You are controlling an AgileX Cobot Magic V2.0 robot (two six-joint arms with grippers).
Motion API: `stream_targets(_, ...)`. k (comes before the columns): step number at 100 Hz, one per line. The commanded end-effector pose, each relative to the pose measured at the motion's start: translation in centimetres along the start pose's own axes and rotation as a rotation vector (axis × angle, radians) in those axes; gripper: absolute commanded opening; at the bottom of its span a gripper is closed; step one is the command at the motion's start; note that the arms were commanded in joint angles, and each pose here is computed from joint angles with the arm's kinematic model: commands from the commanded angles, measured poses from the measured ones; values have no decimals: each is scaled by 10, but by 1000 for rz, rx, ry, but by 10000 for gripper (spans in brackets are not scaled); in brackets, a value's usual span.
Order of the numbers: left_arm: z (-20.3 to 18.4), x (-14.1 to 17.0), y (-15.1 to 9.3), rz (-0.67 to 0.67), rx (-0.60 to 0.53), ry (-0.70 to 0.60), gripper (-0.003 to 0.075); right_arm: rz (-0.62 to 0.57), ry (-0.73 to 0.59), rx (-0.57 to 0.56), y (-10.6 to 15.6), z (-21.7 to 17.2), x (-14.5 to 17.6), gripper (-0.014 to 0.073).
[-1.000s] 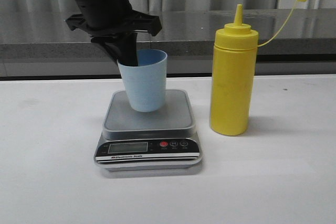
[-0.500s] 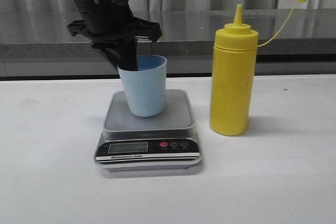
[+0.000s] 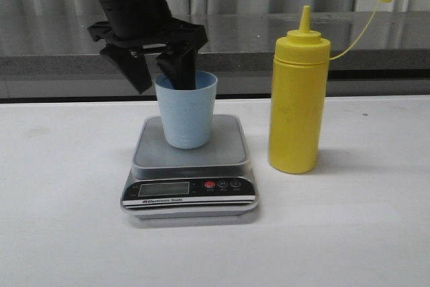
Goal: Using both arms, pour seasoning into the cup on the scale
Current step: 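Lower the blue cup onto the scale platform and open the left gripper, then raise the left gripper away from the cup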
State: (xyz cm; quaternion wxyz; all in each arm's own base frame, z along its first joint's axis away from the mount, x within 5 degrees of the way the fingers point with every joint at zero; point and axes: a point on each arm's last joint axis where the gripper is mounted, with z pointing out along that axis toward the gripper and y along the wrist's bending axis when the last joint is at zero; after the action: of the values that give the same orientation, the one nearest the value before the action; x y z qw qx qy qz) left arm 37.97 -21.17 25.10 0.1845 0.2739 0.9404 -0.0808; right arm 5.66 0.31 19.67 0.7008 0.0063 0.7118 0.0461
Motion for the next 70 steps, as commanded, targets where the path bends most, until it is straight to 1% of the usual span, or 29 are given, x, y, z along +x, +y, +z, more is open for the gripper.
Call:
stream_targets(1,-36,-12,-6,0,5,-108,557,-10,-125,-9,1,-3,-16,-67)
stream_targets(14,-46,-12,-7,-14,5,-129,557,-10,-125,-9,1,-3,-16,-67)
stream_targets(26,-66,-13,-3,-28,-4,-192,556,-10,-125,-9,1,-3,-16,-67)
stream_targets(47,-111,-9,20,-100,-42,-319,556,-10,-125,-9,1,-3,-16,-67)
stream_targets(56,-126,-1,32,-130,-68,-371,556,-10,-125,-9,1,-3,-16,-67)
stream_targets(70,-148,25,50,-186,-118,-455,556,-10,-125,-9,1,-3,-16,-67)
